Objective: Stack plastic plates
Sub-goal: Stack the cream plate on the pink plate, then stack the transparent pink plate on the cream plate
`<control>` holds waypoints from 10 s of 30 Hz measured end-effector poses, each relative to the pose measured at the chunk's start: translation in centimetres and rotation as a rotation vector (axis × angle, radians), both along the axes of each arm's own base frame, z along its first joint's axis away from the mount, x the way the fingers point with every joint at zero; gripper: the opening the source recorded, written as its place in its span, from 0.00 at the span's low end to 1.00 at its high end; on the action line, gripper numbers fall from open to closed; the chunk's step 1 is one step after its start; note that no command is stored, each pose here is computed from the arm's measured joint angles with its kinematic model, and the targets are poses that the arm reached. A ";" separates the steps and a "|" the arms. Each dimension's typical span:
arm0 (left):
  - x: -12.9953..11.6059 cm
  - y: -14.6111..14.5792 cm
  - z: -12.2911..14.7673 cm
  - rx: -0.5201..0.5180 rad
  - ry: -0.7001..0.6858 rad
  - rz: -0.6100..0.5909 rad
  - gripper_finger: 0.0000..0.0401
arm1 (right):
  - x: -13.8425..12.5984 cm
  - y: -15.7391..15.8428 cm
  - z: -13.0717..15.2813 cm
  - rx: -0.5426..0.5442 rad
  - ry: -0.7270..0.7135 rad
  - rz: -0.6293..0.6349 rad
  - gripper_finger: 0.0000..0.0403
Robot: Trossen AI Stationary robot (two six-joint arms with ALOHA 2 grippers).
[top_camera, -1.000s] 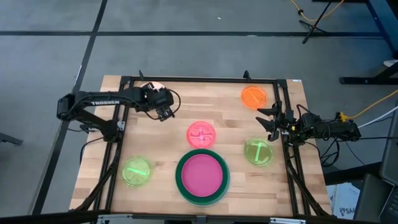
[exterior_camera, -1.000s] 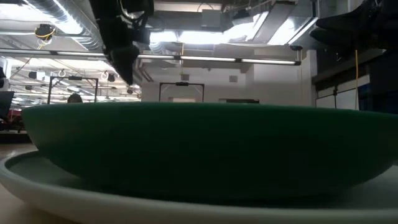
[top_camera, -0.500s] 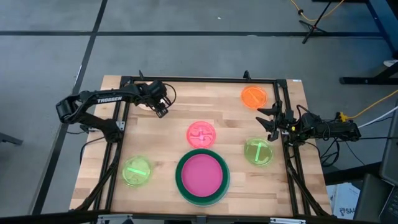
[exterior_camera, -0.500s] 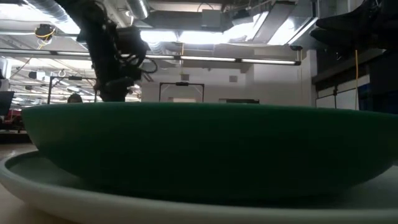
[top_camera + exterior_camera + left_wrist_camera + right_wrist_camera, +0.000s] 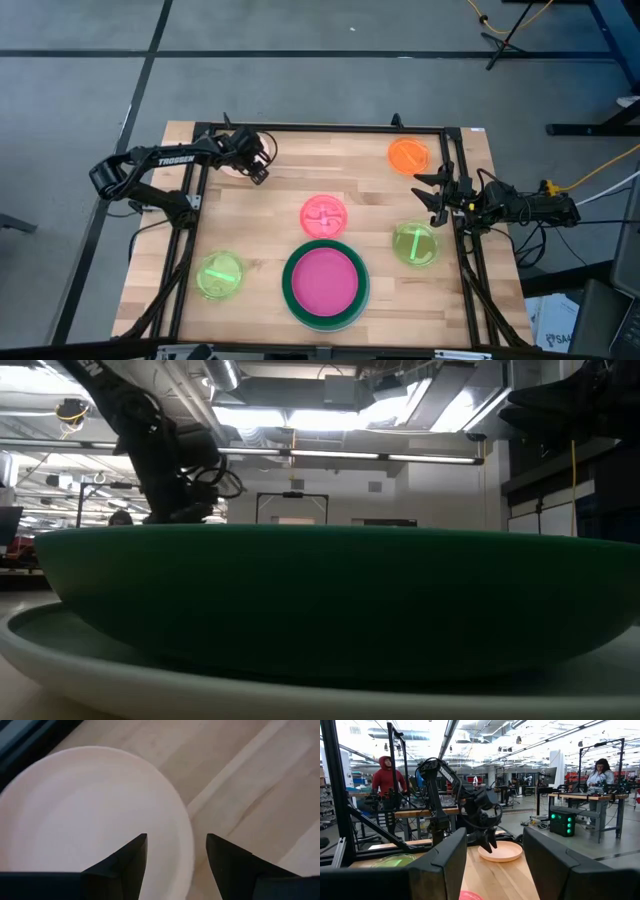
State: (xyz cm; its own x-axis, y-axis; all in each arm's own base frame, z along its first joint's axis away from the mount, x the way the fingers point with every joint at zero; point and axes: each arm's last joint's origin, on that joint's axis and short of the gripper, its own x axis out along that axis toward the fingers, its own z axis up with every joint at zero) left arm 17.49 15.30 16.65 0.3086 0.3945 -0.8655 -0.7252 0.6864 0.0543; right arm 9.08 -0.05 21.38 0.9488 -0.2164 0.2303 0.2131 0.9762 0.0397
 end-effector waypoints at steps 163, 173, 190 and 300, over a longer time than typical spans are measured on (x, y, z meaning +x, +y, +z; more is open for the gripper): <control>15.6 -22.9 5.0 0.157 -0.330 -0.766 0.35 | 0.0 0.0 0.2 0.008 -0.024 0.005 0.47; 16.2 -15.3 4.5 0.185 -0.271 -0.450 0.47 | 0.0 0.0 0.1 0.007 -0.018 0.005 0.47; 13.2 -7.6 0.5 -0.011 -0.268 -0.181 0.46 | 0.0 0.0 0.1 0.007 -0.017 0.005 0.47; 10.1 -18.6 4.7 -0.082 -0.661 -0.542 0.01 | 0.0 -0.2 -0.1 0.022 0.011 -0.083 0.47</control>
State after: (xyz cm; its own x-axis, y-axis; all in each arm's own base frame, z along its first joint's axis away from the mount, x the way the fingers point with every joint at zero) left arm 27.58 -3.26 21.37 0.8876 -0.0093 -0.4606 -0.1610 0.9305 -0.3291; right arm 9.05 -0.28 21.26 0.9298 -0.2995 0.2141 0.2939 0.9541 0.0582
